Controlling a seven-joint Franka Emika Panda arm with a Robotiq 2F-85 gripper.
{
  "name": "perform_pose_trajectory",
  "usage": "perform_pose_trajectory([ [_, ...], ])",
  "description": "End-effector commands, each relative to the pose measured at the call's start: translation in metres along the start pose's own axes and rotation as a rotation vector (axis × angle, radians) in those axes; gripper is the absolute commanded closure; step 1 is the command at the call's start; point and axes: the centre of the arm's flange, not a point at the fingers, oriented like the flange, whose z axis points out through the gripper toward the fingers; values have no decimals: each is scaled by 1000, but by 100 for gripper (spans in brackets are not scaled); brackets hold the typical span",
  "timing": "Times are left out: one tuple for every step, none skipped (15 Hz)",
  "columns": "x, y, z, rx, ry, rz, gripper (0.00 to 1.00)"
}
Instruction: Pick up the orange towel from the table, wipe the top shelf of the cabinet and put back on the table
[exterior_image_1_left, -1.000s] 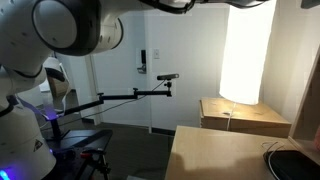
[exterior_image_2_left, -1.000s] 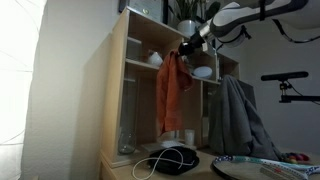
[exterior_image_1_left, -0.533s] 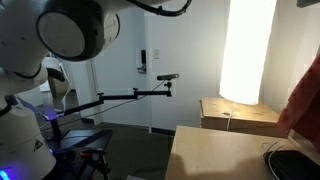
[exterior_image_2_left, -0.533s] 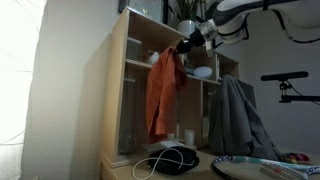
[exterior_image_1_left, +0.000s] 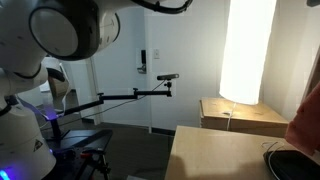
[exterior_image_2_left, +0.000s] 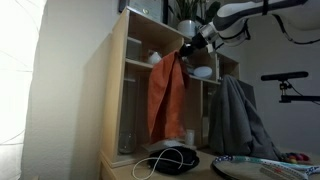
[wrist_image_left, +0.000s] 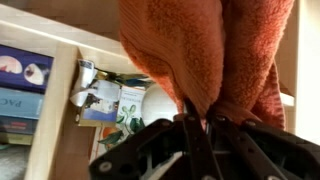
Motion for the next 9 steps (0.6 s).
perform_pose_trajectory([
  [7, 9, 0, -123, -15, 17, 98],
  [6, 11, 1, -163, -23, 23, 98],
  [5, 15, 1, -198, -26, 37, 98],
  [5, 18, 0, -237, -32, 47, 98],
  [4, 22, 0, -270, -34, 59, 98],
  [4, 25, -1, -326, -40, 82, 98],
  [4, 28, -2, -348, -48, 98, 98],
  [4, 31, -2, -388, -48, 111, 98],
  [4, 34, -3, -437, -51, 126, 98],
])
